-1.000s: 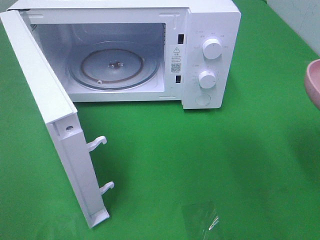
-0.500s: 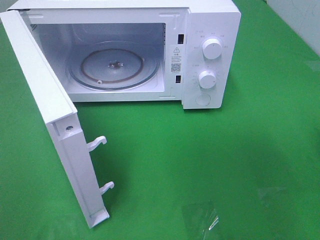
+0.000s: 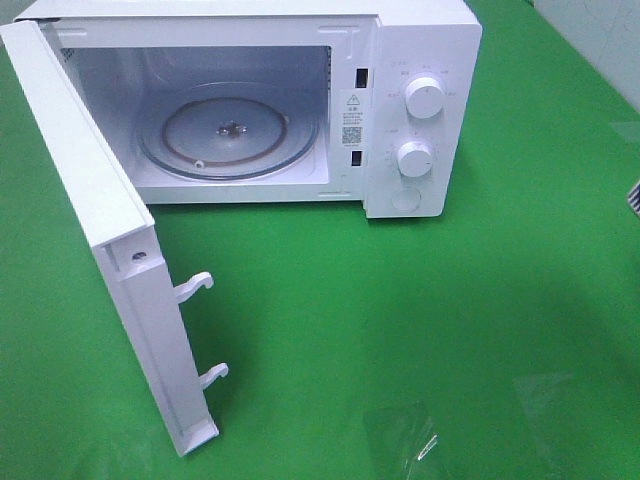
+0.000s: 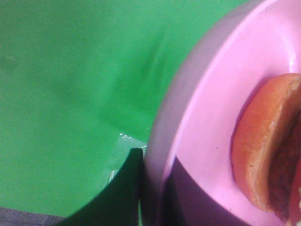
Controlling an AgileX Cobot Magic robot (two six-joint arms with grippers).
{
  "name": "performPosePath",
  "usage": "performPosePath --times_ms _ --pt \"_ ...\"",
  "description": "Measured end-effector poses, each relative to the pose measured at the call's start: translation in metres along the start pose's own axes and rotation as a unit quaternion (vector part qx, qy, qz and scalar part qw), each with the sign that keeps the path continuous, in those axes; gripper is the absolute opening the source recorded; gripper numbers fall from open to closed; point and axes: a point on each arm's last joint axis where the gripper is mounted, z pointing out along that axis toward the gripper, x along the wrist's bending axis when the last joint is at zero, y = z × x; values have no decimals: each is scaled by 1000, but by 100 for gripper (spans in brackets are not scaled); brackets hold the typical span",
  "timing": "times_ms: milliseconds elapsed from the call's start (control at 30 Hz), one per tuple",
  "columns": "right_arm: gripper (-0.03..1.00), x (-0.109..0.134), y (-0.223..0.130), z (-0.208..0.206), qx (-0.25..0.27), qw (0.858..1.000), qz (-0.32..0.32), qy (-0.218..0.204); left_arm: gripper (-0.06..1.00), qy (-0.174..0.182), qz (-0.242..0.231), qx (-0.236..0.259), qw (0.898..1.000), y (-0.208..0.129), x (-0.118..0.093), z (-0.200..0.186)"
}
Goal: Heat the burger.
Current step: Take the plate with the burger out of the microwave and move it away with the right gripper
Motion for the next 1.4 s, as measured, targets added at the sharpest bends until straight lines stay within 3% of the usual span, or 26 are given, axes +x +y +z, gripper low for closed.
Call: performPosePath --times_ms 500,733,1400 --pt "10 30 22 40 89 994 67 -8 99 0 0 0 1000 0 0 0" --pt "10 41 43 56 101 993 64 -7 99 0 0 0 1000 0 0 0" --pt "10 39 59 128 173 977 127 0 99 0 0 0 1000 0 0 0"
